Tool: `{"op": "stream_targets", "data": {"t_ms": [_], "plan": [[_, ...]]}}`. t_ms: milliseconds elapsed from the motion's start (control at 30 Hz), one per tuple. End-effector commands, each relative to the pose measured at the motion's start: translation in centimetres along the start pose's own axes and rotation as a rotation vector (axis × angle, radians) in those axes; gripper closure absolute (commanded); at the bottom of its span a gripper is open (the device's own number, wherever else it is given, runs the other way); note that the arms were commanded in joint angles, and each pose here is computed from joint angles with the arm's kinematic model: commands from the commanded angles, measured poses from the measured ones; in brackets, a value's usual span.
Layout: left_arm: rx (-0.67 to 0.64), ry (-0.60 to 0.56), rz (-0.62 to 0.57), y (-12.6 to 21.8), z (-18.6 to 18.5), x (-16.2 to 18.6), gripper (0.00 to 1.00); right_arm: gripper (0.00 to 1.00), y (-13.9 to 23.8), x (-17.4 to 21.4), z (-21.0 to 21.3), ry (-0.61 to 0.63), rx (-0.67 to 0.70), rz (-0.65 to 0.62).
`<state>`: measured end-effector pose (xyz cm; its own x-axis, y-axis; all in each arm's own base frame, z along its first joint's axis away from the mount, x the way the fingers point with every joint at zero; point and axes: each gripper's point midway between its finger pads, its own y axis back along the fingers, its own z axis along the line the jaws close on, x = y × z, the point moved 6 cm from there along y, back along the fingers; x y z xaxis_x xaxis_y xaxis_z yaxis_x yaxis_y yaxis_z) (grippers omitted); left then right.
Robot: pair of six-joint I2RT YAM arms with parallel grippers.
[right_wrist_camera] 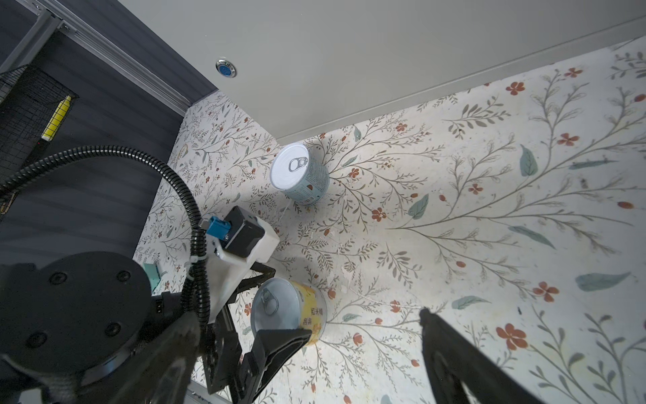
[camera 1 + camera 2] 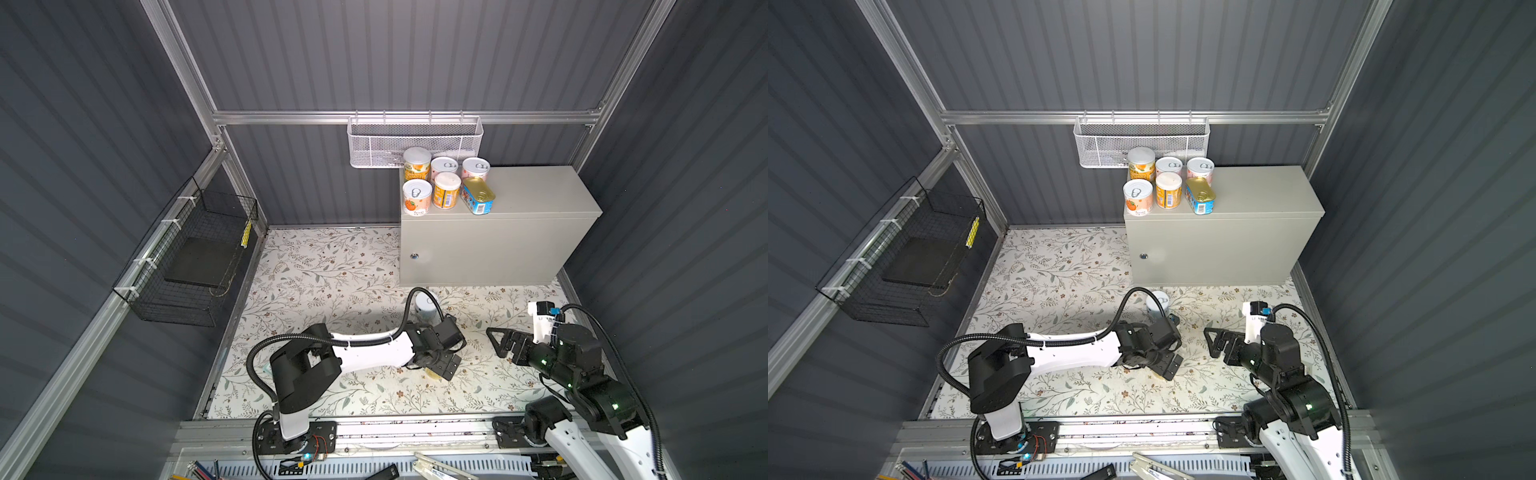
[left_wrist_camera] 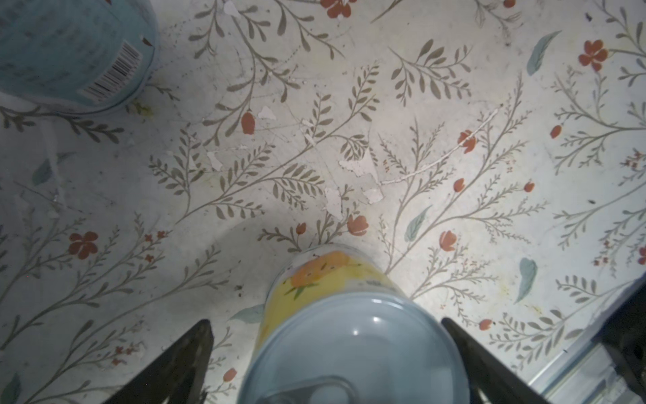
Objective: Place and organize the canned foods onto the counter
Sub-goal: 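Lower the left gripper over the yellow can and close on it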
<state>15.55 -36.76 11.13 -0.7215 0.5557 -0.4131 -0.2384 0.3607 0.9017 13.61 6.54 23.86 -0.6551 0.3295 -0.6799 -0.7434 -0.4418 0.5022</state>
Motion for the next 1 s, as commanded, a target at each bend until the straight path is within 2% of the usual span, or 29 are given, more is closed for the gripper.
{"op": "stream_targets", "data": {"t_ms": [0, 133, 233, 367, 467, 733, 867, 967], "plan": [[-0.008, 0.006, -0.035, 0.3, 0.5, -1.1, 0.00, 0.01, 0.2, 0.3, -0.2, -0.006, 0.010, 0.007], [0.016, 0.067, -0.070, 0.6, 1.6, -1.5, 0.09, 0.01, -0.1, 0.5, -0.4, -0.013, 0.010, 0.013], [0.025, 0.092, -0.068, 0.5, 2.5, -1.7, 0.21, 0.01, -0.3, 0.5, -0.3, -0.009, 0.008, 0.021], [0.134, 0.214, -0.074, 0.3, 4.1, -2.2, 0.32, 0.01, -0.2, 0.0, 0.2, 0.005, -0.009, 0.017], [0.157, 0.259, -0.090, 0.6, 5.3, -2.6, 0.35, 0.01, -0.1, -0.4, 0.5, 0.011, -0.023, 0.000], [0.148, 0.245, -0.083, 2.5, 7.4, -4.2, 0.38, 0.01, -1.7, -0.7, 1.1, 0.048, -0.039, 0.034], [0.154, 0.276, -0.091, 4.0, 9.6, -4.7, 0.42, 0.01, -2.6, -1.1, 1.6, 0.131, 0.010, 0.043], [0.135, 0.278, -0.078, 5.4, 11.1, -4.8, 0.42, 0.01, -3.8, -1.1, 2.6, 0.256, 0.042, 0.075]]}}
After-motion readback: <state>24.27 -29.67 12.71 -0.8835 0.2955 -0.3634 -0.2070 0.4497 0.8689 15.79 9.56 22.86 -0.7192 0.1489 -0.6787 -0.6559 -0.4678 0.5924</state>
